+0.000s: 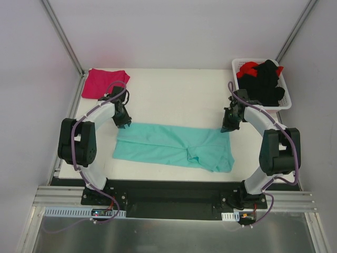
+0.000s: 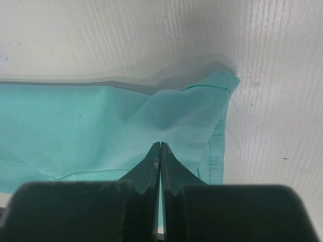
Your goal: Fold and stack the t-shirts
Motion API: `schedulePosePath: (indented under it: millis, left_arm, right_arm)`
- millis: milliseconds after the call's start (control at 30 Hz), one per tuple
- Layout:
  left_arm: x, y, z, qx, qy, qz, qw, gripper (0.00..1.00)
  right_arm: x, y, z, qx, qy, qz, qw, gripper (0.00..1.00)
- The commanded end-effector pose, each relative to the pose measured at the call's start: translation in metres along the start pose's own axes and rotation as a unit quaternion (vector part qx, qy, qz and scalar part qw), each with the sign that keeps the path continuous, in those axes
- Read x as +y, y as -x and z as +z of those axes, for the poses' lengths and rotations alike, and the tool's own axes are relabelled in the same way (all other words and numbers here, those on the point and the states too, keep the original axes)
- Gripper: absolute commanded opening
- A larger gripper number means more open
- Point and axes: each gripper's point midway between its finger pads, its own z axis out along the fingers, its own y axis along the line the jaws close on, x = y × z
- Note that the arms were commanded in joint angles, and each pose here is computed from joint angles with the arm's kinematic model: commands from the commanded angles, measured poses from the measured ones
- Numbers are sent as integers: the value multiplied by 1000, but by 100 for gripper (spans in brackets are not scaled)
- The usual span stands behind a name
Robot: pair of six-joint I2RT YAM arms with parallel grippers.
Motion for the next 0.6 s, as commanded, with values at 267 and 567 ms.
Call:
schedulePosePath:
  millis: [267,567]
  left_arm:
    - [24,21,19,13,24,-55,998,18]
    - [19,23,33,20,19,-60,998,11]
  right_arm:
    - [4,-2,-16,-14,12,-8,1000,1]
    - [3,-5,-10,-8,13,-5,1000,1]
